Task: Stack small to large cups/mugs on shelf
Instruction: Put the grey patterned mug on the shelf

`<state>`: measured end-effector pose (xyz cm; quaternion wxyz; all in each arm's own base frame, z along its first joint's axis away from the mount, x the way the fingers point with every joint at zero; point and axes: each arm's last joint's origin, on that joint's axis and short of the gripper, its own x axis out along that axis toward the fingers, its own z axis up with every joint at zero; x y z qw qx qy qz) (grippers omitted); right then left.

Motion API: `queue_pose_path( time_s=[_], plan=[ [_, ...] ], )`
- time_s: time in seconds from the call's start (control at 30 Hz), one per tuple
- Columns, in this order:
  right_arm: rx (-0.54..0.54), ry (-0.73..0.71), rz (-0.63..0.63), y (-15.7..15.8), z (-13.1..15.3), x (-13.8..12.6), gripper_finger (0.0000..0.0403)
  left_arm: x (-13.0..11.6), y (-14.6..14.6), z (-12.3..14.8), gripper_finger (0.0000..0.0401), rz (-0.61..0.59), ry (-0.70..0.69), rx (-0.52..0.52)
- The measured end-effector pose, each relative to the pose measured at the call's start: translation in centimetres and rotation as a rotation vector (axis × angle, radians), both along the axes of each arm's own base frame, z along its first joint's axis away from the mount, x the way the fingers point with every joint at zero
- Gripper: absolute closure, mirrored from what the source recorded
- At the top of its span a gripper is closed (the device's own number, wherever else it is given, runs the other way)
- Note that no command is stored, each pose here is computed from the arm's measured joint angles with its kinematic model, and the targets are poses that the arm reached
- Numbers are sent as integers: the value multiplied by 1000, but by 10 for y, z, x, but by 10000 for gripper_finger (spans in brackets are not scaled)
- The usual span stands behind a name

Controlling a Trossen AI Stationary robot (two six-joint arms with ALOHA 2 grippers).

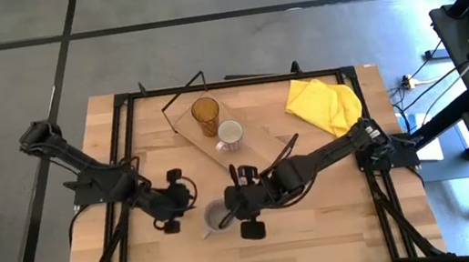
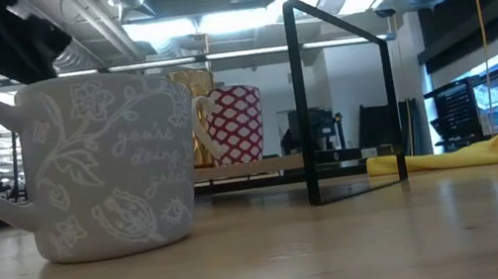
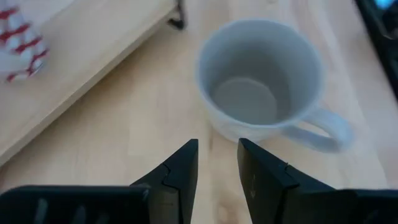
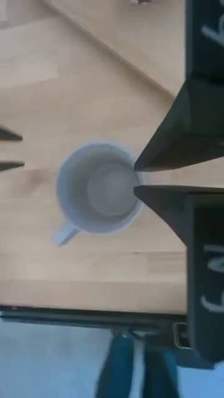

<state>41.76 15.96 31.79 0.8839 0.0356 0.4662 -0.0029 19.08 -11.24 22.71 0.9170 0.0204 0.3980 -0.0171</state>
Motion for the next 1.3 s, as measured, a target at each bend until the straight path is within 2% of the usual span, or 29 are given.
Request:
queue_pose_path(
  time_s=[0.1,0.27,0.43,0.57,0.67,0.8,0.9,1.07,1.13,1.3],
  plan=[
    [3,-1,88,1,4,0,352,-4,-8,1,293,-147,-9,75],
    [-40,-17,270,16,6,-5,331,-10,-18,1,293,-436,-40,294],
    [-76,-6,342,25,5,-11,293,-8,-17,2,293,-539,-54,393],
    [-92,-7,312,28,5,-13,263,-1,-21,1,293,-655,-100,449],
    [-17,6,194,29,5,-14,248,6,-26,-3,293,-752,-95,479],
    [107,-26,-160,22,13,-16,242,20,-27,-7,293,-796,-47,532],
    [158,-93,-335,15,23,-17,241,33,-25,-3,293,-828,-27,520],
    [251,-177,-503,8,43,-26,241,50,-15,7,295,-904,87,460],
    [269,-224,-568,3,55,-34,241,54,-13,10,299,-938,122,468],
    [222,-299,-710,-14,82,-62,241,61,-15,14,304,-1031,109,533]
  ],
)
